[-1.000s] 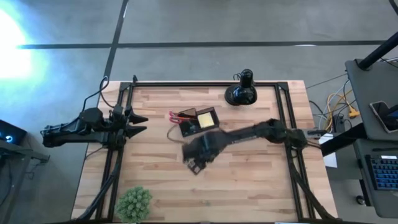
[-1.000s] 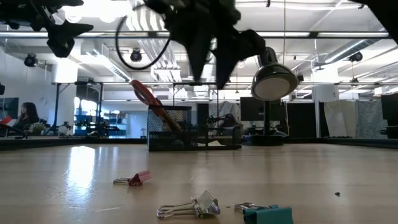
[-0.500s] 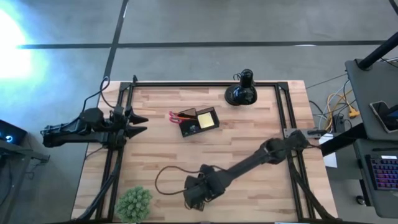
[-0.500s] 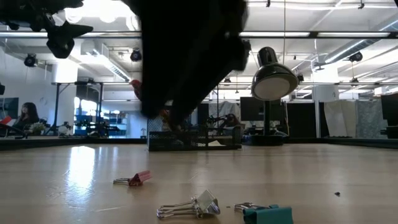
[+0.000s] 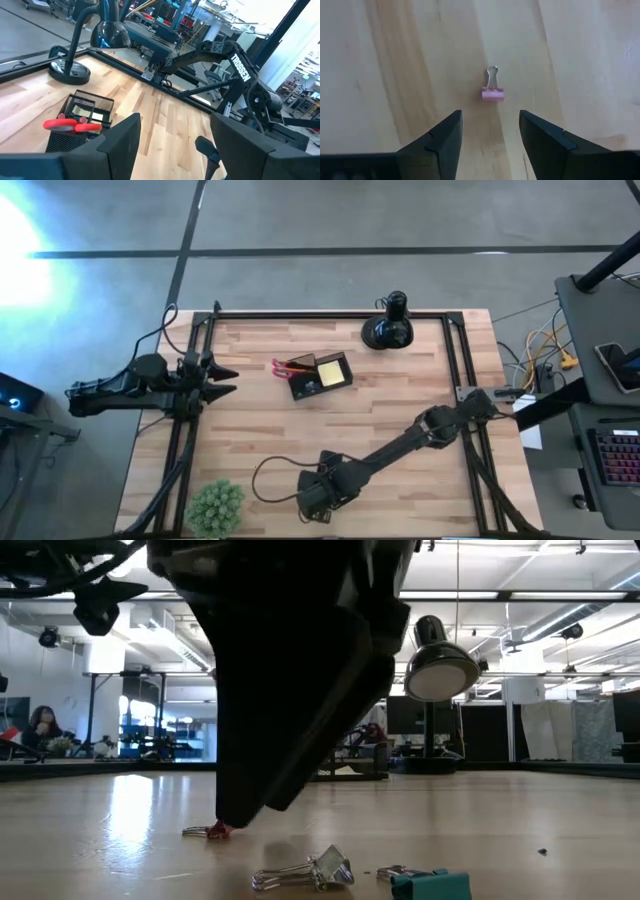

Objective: Pick and place office supplies into organizer
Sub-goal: Put the pink clip into the black organizer

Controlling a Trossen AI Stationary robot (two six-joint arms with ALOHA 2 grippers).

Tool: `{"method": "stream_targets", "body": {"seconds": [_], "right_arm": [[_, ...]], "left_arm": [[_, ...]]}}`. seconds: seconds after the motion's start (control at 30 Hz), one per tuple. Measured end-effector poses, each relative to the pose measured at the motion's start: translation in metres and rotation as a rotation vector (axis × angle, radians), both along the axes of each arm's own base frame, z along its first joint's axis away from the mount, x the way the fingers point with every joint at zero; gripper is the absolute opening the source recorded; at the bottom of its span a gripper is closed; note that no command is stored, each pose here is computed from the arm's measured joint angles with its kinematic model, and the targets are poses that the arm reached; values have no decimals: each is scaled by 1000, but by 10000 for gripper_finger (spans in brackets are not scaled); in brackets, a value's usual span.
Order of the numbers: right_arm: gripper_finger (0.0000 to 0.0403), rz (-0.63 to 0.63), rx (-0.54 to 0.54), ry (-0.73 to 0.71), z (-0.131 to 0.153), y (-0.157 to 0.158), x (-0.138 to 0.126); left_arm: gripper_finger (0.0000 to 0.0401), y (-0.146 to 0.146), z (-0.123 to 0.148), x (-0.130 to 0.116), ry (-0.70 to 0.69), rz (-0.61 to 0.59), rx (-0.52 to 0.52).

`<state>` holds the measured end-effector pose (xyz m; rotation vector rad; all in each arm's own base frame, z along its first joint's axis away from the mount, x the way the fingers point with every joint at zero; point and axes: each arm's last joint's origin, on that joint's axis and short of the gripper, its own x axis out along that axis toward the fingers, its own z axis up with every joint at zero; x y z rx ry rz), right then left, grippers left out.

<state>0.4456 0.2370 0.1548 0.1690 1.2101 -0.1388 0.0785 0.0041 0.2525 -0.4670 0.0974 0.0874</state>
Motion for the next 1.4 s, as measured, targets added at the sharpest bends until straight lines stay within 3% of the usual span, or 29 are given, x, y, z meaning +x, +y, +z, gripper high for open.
{"method": "stream_targets", "body": {"seconds": [0.73, 1.4], "right_arm": [[183, 26, 7, -52, -15, -5, 6], [68, 20, 5, -35, -17, -13, 7]], "left_arm": [[228, 0, 0, 0, 0, -6, 0], [228, 0, 0, 0, 0, -6, 0]]}}
